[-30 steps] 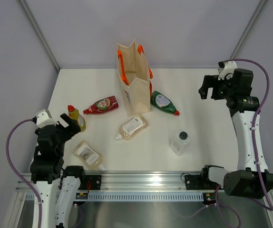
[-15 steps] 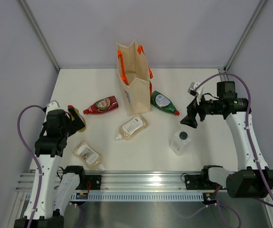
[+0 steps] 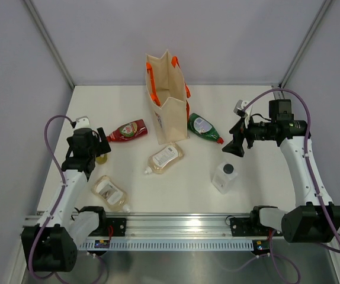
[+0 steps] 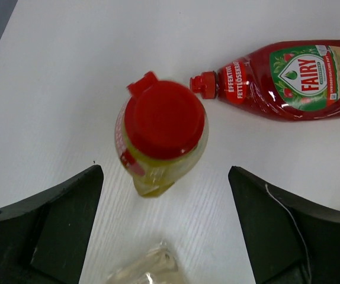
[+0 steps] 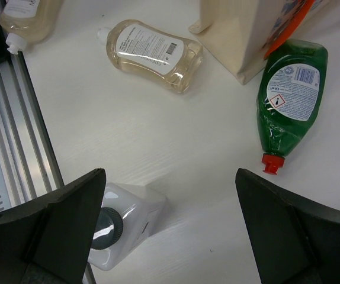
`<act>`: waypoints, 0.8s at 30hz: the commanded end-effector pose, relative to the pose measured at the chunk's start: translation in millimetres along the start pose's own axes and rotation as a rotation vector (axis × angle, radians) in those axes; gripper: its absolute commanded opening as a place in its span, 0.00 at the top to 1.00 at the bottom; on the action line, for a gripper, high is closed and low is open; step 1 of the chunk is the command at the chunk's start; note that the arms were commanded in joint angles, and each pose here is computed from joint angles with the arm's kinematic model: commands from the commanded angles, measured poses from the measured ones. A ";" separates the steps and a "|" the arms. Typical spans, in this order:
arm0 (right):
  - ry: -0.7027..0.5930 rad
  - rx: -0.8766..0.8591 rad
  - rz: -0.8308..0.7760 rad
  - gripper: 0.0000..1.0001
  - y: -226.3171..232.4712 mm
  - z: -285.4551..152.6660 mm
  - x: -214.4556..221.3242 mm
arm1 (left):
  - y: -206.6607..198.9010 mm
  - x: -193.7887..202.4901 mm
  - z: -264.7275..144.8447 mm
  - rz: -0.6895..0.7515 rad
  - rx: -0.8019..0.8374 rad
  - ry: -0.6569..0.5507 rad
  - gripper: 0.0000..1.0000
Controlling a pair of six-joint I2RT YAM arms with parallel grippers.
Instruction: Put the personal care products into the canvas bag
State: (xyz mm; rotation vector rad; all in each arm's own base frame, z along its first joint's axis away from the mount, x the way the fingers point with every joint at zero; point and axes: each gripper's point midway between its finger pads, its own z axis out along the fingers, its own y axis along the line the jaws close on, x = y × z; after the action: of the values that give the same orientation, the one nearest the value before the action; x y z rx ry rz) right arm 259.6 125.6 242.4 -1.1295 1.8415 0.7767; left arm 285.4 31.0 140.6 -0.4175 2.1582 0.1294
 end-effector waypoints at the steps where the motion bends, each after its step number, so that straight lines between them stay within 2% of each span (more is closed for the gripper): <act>1: -0.041 -0.022 -0.036 0.01 -0.9 2.5 -9.7 | -8.3 -51.4 19.0 0.039 0.014 -0.243 0.11; 3: -0.041 -0.021 -0.039 0.00 -0.8 2.2 -10.0 | -8.4 -48.0 30.5 0.054 0.006 -0.250 0.18; 5: -0.043 -0.018 -0.044 0.01 -0.8 1.9 -10.2 | -6.2 -41.2 38.9 0.048 -0.013 -0.235 0.21; 9: -0.040 -0.016 -0.036 0.00 0.6 1.8 -8.4 | -4.2 -46.7 46.6 0.022 -0.032 -0.288 0.33; 12: -0.037 -0.017 -0.031 0.00 1.1 1.5 -8.1 | -10.1 -45.2 53.4 0.018 -0.001 -0.292 0.61; 13: -0.036 -0.015 -0.029 0.01 0.8 1.2 -7.7 | -11.8 -44.1 55.3 0.018 0.006 -0.288 0.82; 15: -0.034 -0.014 -0.029 0.00 0.9 0.6 -8.8 | -15.3 -43.8 56.7 0.017 0.025 -0.284 1.00; 20: -0.034 -0.011 -0.023 0.01 1.7 -0.5 -10.3 | -34.6 -59.5 38.0 0.020 0.148 -0.340 1.00; 22: -0.040 -0.021 -0.003 0.01 3.4 0.4 -10.5 | -44.9 -77.0 19.8 -0.018 0.214 -0.382 1.00; 24: -0.052 -0.032 0.017 0.00 5.3 1.4 -12.3 | -56.2 -75.1 9.1 -0.094 0.281 -0.342 1.00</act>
State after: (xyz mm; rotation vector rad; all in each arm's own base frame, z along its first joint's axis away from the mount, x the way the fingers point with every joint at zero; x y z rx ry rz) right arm 260.8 127.7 242.4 -1.1190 1.8390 0.7993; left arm 333.6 20.6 123.9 -0.3050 2.0111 0.0487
